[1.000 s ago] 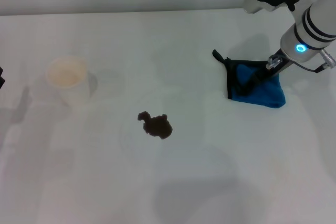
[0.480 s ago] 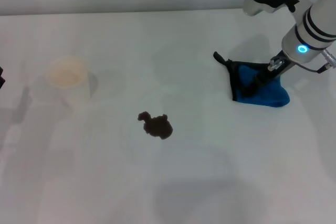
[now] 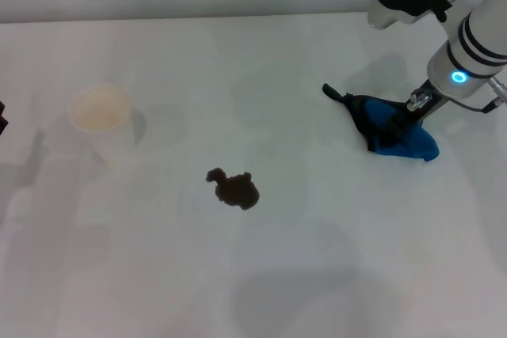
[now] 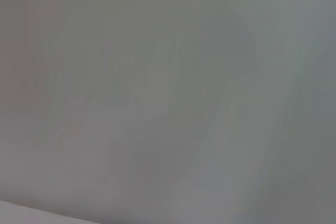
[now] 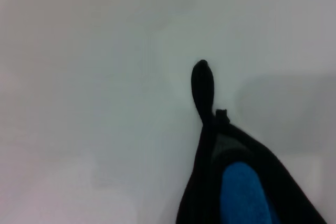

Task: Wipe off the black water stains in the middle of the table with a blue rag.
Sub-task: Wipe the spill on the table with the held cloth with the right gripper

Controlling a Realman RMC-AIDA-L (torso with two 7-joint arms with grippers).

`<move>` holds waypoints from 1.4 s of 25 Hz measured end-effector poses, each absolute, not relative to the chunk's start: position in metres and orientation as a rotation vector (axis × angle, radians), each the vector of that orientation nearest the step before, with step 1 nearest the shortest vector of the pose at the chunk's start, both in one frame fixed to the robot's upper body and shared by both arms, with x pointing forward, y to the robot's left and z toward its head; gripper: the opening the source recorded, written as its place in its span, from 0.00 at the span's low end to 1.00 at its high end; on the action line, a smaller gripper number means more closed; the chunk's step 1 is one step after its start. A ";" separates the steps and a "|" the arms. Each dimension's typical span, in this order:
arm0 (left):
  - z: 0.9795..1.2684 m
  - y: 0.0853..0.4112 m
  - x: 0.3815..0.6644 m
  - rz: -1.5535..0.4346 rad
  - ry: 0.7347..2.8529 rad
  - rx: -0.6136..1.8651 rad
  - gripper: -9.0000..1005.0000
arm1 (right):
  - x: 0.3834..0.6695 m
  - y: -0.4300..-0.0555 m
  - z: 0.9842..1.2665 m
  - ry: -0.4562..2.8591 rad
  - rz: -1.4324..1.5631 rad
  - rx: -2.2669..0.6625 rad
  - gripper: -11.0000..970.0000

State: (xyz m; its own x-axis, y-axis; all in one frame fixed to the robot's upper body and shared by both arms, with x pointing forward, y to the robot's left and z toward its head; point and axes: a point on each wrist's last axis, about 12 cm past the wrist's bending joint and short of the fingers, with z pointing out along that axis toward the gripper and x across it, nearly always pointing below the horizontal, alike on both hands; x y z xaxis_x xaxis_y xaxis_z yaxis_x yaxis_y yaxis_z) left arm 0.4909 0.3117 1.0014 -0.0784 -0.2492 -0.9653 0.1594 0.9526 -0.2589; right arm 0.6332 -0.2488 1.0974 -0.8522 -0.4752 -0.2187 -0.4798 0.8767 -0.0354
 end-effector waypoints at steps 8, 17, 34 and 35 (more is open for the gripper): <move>1.000 0.312 0.491 -0.334 1.624 -0.072 0.87 | 0.632 -0.234 1.099 2.775 0.192 -0.771 0.13; 1.001 0.313 0.492 -0.333 1.626 -0.071 0.87 | 0.618 -0.209 1.088 2.679 0.480 -0.870 0.12; 1.004 0.309 0.502 -0.338 1.629 -0.046 0.87 | 0.579 -0.188 1.047 2.411 0.830 -0.855 0.12; 1.004 0.308 0.503 -0.339 1.628 -0.045 0.87 | 0.577 -0.187 1.045 2.400 0.841 -0.853 0.12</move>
